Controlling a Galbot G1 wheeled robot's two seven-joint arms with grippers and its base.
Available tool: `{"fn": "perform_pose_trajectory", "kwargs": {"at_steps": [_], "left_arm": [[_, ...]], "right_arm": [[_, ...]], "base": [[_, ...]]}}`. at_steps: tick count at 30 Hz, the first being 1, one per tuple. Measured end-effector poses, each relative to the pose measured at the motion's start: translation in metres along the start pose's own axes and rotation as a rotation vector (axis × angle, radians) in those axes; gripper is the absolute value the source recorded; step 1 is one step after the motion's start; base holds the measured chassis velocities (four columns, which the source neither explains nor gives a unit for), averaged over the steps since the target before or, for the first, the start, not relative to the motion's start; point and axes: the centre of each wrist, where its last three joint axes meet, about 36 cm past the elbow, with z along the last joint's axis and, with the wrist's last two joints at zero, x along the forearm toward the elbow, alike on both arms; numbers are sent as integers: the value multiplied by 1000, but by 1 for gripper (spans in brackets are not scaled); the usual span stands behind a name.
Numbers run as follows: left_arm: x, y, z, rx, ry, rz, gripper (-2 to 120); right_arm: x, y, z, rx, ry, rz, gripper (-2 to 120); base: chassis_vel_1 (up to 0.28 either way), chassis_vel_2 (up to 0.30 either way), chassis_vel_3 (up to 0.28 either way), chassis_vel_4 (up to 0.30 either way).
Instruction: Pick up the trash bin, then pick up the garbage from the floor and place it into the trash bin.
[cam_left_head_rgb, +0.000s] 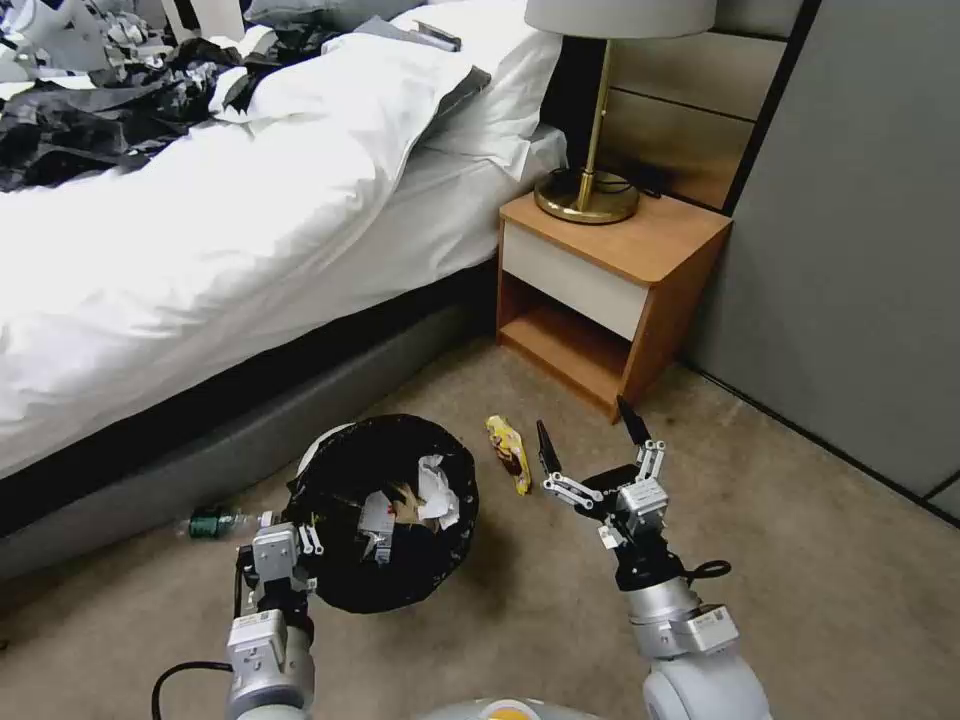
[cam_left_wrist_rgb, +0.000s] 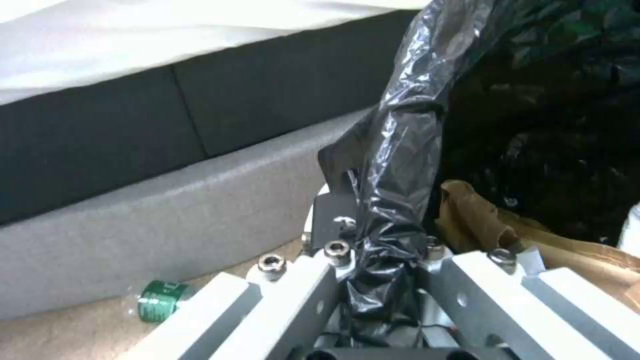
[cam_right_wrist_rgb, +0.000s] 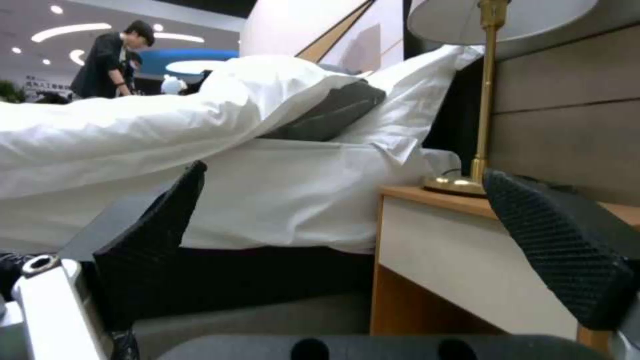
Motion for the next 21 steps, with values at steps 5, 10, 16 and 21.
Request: {"fn": "perform_pose_trajectory", "kwargs": {"at_steps": [5, 10, 16, 21], "left_arm": [[-1, 0, 0, 0, 2, -2, 0], [-1, 0, 0, -1, 4, -3, 0], [1, 0, 2, -7, 9, -5, 0], [3, 0, 1, -14, 9, -8, 0]], "right_arm": [[-4, -2, 1, 7, -17, -7, 100], [-15, -7, -2, 22, -19, -16, 100], [-34, -6, 0, -7, 39, -21, 100], [-52, 2, 13, -50, 148, -23, 100]], "base": [[-50, 65, 52, -62], [0, 0, 0, 0], [0, 0, 0, 0], [0, 0, 0, 0]]}}
